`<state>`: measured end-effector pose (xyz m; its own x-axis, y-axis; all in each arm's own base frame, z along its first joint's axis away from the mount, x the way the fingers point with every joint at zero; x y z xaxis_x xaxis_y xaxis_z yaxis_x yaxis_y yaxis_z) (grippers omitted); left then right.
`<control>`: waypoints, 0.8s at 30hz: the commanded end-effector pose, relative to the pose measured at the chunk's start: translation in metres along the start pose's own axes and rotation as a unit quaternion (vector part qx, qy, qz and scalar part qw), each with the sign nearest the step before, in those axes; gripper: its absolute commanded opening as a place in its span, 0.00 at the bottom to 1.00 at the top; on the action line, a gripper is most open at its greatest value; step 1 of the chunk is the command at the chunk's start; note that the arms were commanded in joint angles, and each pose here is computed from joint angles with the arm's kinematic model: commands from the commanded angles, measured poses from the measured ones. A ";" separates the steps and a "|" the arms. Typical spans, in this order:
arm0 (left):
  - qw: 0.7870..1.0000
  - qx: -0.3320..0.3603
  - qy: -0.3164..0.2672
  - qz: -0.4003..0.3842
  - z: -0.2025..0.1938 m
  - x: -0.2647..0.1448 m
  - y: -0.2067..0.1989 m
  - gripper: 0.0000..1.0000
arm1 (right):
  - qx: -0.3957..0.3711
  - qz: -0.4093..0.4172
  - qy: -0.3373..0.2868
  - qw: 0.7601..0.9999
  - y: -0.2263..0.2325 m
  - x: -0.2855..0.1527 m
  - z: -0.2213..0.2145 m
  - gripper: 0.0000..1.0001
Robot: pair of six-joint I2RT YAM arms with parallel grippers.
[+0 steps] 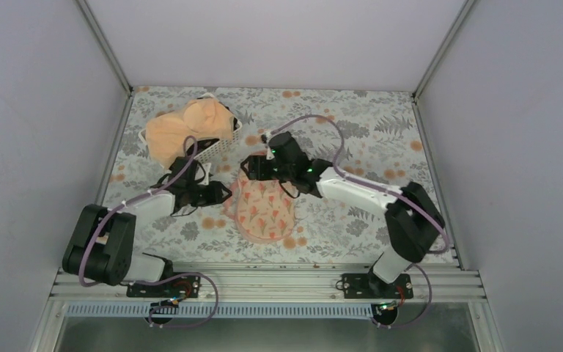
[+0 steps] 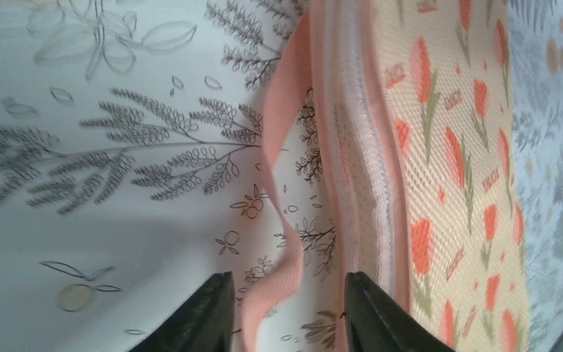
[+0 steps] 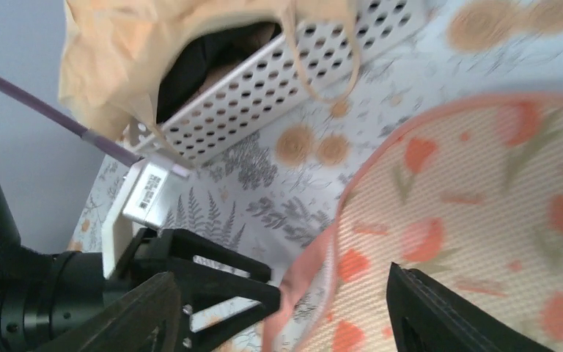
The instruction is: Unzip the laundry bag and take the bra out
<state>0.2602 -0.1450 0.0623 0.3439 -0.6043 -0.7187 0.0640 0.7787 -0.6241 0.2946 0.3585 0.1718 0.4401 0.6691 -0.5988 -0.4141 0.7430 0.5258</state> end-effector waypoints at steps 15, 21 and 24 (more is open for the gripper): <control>0.940 0.274 -0.201 0.036 0.117 -0.095 -0.057 0.85 | -0.190 -0.145 -0.269 0.933 -0.106 -0.181 0.069 1.00; 0.897 0.272 -0.306 0.165 0.155 -0.116 -0.017 0.91 | -0.242 -0.219 -0.366 0.872 -0.143 -0.231 0.065 1.00; 0.889 0.269 -0.329 0.171 0.155 -0.111 -0.002 0.96 | -0.243 -0.225 -0.387 0.861 -0.161 -0.239 0.060 1.00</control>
<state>0.3562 -0.0750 0.2001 0.8228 -0.3389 -0.4563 0.3057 0.9406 -0.1474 0.3011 0.1027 0.2532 0.9387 0.3150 -0.1401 -0.3162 0.9486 0.0144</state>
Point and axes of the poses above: each gripper's point midway between its finger pads, its own x axis out along the fingers, its own y axis along the line the jaws close on, z = x × y, the point moved 3 cm from there along -x, back along the fingers, and after that the axes turned 3 degrees about -x, right-handed, at the moved point
